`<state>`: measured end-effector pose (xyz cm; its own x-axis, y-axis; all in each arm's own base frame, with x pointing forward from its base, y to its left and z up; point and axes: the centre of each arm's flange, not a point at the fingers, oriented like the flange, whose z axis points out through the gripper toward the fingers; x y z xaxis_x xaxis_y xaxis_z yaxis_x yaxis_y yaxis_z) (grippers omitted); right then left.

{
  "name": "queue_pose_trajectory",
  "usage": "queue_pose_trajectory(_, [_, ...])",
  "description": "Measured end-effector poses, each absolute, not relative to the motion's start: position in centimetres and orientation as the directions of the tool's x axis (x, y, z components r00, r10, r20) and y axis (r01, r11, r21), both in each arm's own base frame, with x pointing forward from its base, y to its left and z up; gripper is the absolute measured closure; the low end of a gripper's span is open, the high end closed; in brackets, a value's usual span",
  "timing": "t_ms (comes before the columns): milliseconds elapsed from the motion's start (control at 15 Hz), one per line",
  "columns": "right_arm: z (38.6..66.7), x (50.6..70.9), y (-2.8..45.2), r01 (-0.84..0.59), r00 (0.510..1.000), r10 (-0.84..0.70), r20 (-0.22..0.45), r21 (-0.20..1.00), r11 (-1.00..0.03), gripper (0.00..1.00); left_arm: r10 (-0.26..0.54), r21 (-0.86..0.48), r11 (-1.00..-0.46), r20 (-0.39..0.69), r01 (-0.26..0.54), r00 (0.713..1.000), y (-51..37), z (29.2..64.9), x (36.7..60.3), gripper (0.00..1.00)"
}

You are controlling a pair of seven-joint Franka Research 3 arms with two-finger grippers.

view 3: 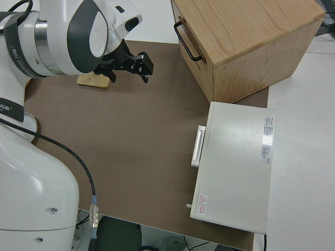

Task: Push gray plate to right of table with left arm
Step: 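Lower the left gripper against the gray plate's rim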

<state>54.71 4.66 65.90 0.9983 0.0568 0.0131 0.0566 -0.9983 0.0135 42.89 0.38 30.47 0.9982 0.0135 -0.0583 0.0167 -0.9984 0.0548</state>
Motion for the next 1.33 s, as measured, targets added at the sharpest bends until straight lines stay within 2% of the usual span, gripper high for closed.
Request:
queue_pose_trajectory(400, [65.91, 54.71, 4.66, 0.057, 0.998, 0.057, 0.013, 0.014, -0.998, 0.01, 0.014, 0.055, -0.998, -0.058, 0.017, 0.998, 0.36, 30.46, 42.9, 0.04])
queue_pose_trajectory(533, [65.9, 54.71, 4.66, 0.057, 0.998, 0.057, 0.013, 0.014, -0.998, 0.01, 0.018, 0.057, -0.998, -0.058, 0.022, 0.998, 0.35, 30.46, 42.9, 0.19])
queue_pose_trajectory(667, [65.9, 54.71, 4.66, 0.057, 0.998, 0.057, 0.013, 0.014, -0.998, 0.01, 0.033, 0.057, -0.998, -0.058, 0.037, 0.998, 0.24, 30.46, 42.91, 0.44])
queue_pose_trajectory(1000, [65.91, 54.71, 4.66, 0.057, 0.998, 0.057, 0.013, 0.014, -0.998, 0.01, 0.051, 0.06, -0.997, -0.06, 0.055, 0.997, -0.19, 30.4, 42.93, 0.96])
queue_pose_trajectory(1333, [65.91, 54.71, 4.66, 0.057, 0.998, 0.057, 0.013, 0.014, -0.998, 0.01, 0.055, 0.064, -0.996, -0.057, 0.059, 0.997, -0.21, 30.54, 42.95, 0.97])
